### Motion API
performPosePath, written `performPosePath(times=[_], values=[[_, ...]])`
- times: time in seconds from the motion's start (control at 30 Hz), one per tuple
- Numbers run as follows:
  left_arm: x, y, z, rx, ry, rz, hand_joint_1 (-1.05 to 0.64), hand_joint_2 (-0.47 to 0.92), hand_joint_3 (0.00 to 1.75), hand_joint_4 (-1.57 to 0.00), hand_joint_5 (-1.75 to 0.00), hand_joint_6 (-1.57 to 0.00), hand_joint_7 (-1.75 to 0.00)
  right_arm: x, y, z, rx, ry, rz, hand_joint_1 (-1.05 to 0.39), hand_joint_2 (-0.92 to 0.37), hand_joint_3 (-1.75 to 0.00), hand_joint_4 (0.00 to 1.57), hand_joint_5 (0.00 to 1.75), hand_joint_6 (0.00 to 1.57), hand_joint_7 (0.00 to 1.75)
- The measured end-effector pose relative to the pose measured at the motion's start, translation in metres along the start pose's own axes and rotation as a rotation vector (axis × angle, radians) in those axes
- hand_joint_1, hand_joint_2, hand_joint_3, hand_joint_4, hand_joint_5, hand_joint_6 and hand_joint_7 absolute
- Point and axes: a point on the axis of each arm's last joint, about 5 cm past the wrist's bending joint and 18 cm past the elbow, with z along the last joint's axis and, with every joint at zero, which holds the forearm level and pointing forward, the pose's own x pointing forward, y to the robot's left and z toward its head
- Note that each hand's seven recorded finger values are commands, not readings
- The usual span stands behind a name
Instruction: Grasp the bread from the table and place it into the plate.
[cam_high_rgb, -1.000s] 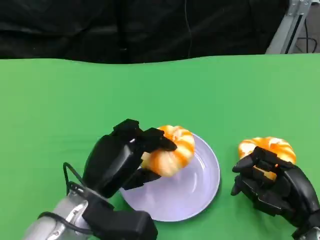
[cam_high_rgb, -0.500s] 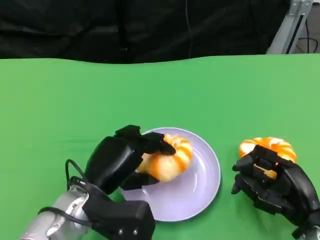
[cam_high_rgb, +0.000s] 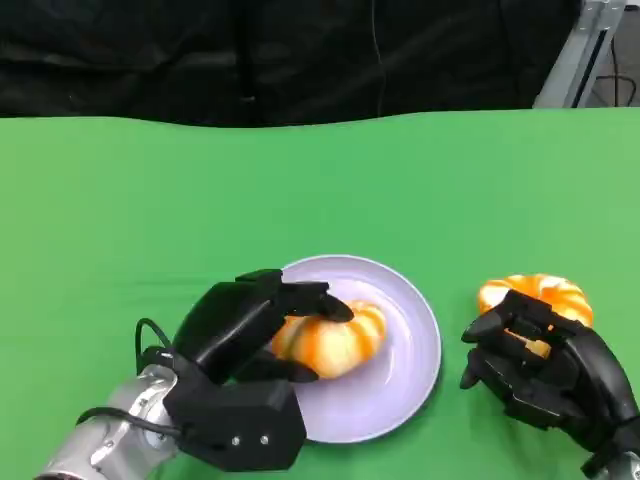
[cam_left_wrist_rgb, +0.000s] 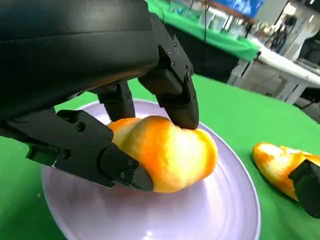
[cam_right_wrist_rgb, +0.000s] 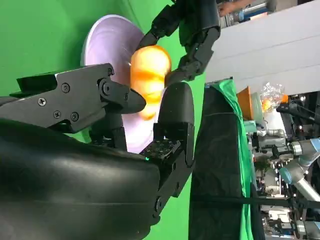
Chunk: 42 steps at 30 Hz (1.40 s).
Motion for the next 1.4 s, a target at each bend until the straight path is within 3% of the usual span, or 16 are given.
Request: performPosePath(times=[0.07, 0.13, 0.23, 0.33, 0.4, 0.43, 0.53, 0.63, 0.83, 1.13, 1.2, 1.4], values=[[0.0001, 0.0004, -0.0003, -0.003, 0.006, -0.002, -0.26, 0.92, 0.17, -0.67, -0.57, -0.87, -0.02, 0.0002, 0.0002, 0.0001, 0.0, 0.0, 0.002, 0.05, -0.82, -0.67, 0.48, 1.69, 0.57, 1.24], [0.0001, 0.0006, -0.0004, -0.003, 0.007, -0.002, -0.33, 0.92, 0.19, -0.72, -0.37, -0.8, -0.01, 0.0003, 0.0002, 0.0001, 0.002, 0.0, 0.003, 0.05, -0.82, -0.67, 0.48, 1.69, 0.57, 1.24], [0.0009, 0.0011, -0.0003, 0.002, 0.007, -0.002, -0.39, 0.92, 0.22, -0.73, -0.27, -0.76, 0.0, 0.0004, 0.0004, 0.0, 0.003, 0.001, 0.004, 0.05, -0.82, -0.68, 0.48, 1.69, 0.56, 1.24], [0.0012, 0.0014, -0.0003, 0.007, 0.008, -0.004, -0.55, 0.92, 0.35, -0.72, -0.12, -0.67, 0.0, 0.0006, 0.0008, 0.0003, 0.0, 0.0, 0.003, 0.05, -0.81, -0.68, 0.47, 1.69, 0.56, 1.24], [0.0012, 0.0014, -0.0004, 0.008, 0.01, -0.004, -0.57, 0.92, 0.37, -0.72, -0.1, -0.65, 0.0, 0.0007, 0.0013, 0.001, -0.006, -0.002, 0.0, 0.05, -0.81, -0.69, 0.47, 1.69, 0.56, 1.25], [0.0012, 0.0014, -0.0005, 0.009, 0.011, -0.004, -0.65, 0.92, 0.46, -0.68, -0.06, -0.61, 0.0, 0.0007, 0.0014, 0.0013, -0.007, -0.004, -0.001, 0.05, -0.82, -0.69, 0.47, 1.7, 0.55, 1.24], [0.0012, 0.0013, -0.0008, 0.012, 0.018, -0.005, -0.7, 0.92, 0.53, -0.66, -0.03, -0.58, 0.0, 0.0006, 0.0015, 0.0014, -0.006, -0.003, -0.001, 0.05, -0.81, -0.7, 0.47, 1.7, 0.54, 1.25], [0.0012, 0.0012, -0.001, 0.017, 0.021, -0.007, -0.81, 0.92, 0.71, -0.61, -0.01, -0.51, 0.0, 0.0005, 0.0015, 0.0012, -0.003, 0.001, -0.001, 0.06, -0.82, -0.7, 0.46, 1.72, 0.54, 1.26], [0.0013, 0.0013, -0.0012, 0.01, 0.028, -0.012, -0.92, 0.92, 0.82, -0.54, 0.0, -0.43, 0.0, 0.0005, 0.0015, 0.0011, -0.002, 0.002, -0.001, 0.06, -0.82, -0.7, 0.46, 1.73, 0.52, 1.27], [0.0013, 0.0027, -0.0019, 0.006, 0.037, -0.003, -0.94, 0.92, 0.84, -0.54, 0.0, -0.42, 0.0, 0.0009, 0.0016, 0.0014, 0.002, 0.005, 0.0, 0.07, -0.81, -0.71, 0.45, 1.74, 0.52, 1.28], [0.0012, 0.0028, -0.002, 0.005, 0.038, -0.002, -1.02, 0.92, 0.87, -0.45, 0.0, -0.27, 0.0, 0.0009, 0.0016, 0.0014, 0.002, 0.005, 0.001, 0.07, -0.82, -0.72, 0.46, 1.75, 0.52, 1.28], [0.0004, 0.0066, -0.0015, -0.008, 0.02, 0.034, -1.05, 0.92, 0.91, -0.37, 0.0, -0.18, 0.0, 0.001, 0.0018, 0.0013, 0.004, 0.004, 0.001, 0.08, -0.82, -0.73, 0.46, 1.75, 0.51, 1.3]])
